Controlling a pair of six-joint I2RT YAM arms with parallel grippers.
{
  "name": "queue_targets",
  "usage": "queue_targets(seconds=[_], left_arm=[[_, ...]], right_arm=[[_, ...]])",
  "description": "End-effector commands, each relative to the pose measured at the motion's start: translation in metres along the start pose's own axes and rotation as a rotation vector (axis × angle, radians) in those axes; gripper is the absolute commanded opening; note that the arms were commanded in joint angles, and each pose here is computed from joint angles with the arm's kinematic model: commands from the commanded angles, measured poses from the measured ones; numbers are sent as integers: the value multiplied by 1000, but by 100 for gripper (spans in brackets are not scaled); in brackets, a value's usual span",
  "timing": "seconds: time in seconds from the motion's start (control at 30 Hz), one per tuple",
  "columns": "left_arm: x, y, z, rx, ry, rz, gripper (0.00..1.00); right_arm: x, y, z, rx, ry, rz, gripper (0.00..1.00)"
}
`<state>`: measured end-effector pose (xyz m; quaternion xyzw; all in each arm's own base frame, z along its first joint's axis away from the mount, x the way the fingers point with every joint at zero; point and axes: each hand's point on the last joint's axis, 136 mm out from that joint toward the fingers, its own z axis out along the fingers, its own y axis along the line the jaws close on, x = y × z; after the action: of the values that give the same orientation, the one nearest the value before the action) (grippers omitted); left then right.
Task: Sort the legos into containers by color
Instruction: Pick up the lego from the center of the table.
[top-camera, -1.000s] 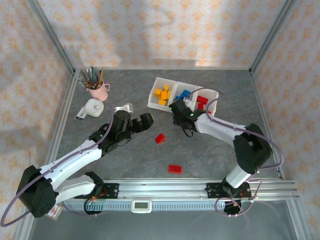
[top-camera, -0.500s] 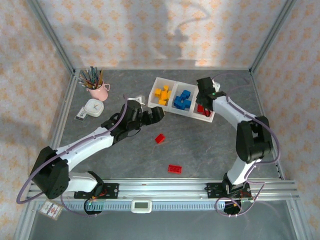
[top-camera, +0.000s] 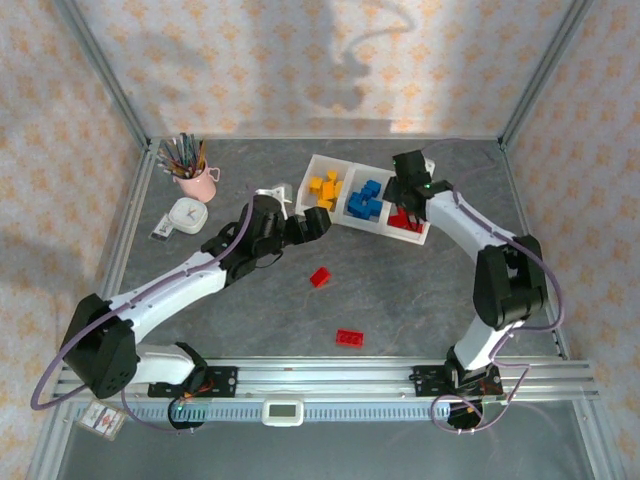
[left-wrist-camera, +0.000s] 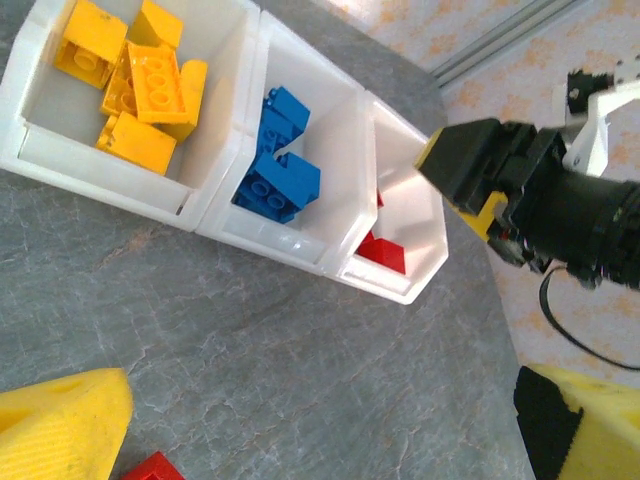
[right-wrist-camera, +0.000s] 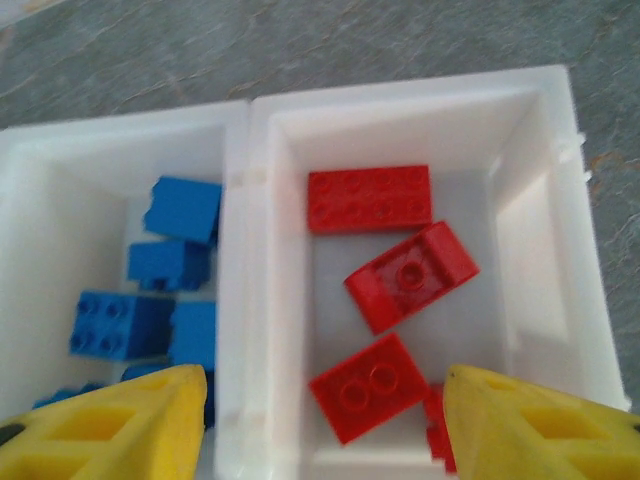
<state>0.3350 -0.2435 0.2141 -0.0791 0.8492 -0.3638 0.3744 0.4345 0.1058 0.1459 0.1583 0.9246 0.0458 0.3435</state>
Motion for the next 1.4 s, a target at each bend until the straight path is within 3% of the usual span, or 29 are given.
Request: queue_targets(seconds=[0.0, 0.43, 0.7, 0.87, 1.13, 1.37], left_arm=[[-11, 6, -16, -20, -67, 6, 99], [-6, 46, -61, -130, -166, -35, 99], [-1, 68, -83, -172, -228, -87, 99], [2, 78, -90, -198, -241, -98, 99], [4, 83, -94, -206, -251, -107, 99], [5, 83, -93, -201, -247, -110, 99]], right_arm=[[15, 22, -27, -83, 12, -60, 66], [128, 102, -71, -277, 125, -208, 72], [195, 133, -66, -333, 220, -273, 77], [214, 147, -58, -350, 251, -323, 79], [232, 145, -34, -258, 295, -300, 81], [242, 144, -29, -237, 318, -284, 71]])
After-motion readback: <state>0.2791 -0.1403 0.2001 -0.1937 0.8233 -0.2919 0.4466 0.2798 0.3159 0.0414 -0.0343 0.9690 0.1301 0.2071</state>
